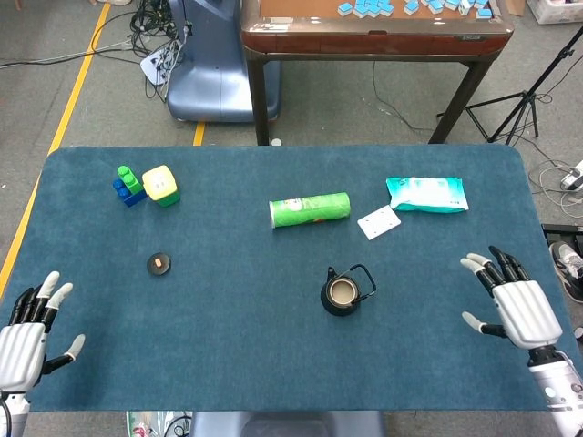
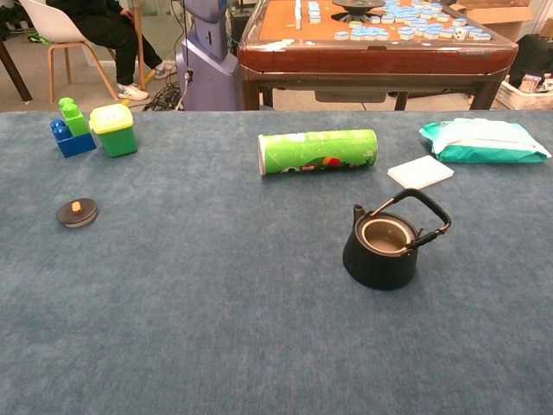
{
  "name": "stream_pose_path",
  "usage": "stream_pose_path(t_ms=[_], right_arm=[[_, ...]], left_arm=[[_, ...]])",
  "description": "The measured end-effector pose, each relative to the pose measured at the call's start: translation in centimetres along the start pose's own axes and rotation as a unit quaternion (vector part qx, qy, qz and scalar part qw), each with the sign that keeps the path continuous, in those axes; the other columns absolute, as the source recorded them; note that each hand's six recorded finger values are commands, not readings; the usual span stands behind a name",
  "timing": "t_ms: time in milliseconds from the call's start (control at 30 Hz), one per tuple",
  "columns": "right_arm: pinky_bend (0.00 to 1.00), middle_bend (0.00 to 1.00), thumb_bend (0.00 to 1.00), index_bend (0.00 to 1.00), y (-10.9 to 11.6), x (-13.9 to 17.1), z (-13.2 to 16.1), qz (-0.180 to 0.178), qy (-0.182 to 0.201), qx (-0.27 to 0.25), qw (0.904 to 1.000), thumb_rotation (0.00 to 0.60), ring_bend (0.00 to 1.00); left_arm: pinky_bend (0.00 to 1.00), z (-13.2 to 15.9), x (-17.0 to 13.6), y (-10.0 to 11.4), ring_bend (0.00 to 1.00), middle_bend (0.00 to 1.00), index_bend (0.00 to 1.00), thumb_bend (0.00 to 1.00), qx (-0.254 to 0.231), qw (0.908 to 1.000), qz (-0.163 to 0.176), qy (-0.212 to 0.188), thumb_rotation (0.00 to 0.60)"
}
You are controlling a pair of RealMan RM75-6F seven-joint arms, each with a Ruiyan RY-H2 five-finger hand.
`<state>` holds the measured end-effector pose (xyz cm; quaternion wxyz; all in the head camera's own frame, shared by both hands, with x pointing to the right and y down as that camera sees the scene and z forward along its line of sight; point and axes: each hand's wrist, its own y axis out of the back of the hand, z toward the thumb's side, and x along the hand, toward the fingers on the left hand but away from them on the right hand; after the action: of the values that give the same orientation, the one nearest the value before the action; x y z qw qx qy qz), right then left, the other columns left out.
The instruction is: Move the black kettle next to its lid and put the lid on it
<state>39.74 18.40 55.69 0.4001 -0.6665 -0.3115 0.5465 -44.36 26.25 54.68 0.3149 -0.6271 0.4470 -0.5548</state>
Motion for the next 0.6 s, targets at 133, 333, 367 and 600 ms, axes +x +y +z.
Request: stream_pose_path(t_ms=[133,333,367,600], right_arm=[[0.10,0.20,0.13,0.20,-0.6,-1.6,1.3,0.010,0.020,0.027,0.9994,0.600,0.03],[0.10,0.20,0.04,0.22,-2.0,-4.5,4.0,0.021,0.057,0.046,0.9971,0.600,0.03],[0.10,0.20,0.03,0.22,-2.3,-4.9,4.3,0.023,0.061,0.049,0.9967,0.600,0.03],[0.10,0.20,0.02,0.22,-4.1,-7.5,7.0,0.046,0.094,0.067,0.9922,0.600,0.03]], left_arm=[[0.00,-0.3,-0.2,0.0,0.00,0.00,0.12,0.29,-0.002,1.0000,0.000,0.004,0.600],[0.00,-0.7,-0.5,0.1,0.00,0.00,0.12,0.29,-0.005,0.9999,0.002,0.010,0.600],[0.00,-0.8,-0.5,0.1,0.00,0.00,0.12,0.29,-0.005,0.9999,0.003,0.010,0.600],[0.00,-1.1,-0.7,0.2,0.00,0.00,0.12,0.29,-0.008,0.9999,0.004,0.013,0.600]])
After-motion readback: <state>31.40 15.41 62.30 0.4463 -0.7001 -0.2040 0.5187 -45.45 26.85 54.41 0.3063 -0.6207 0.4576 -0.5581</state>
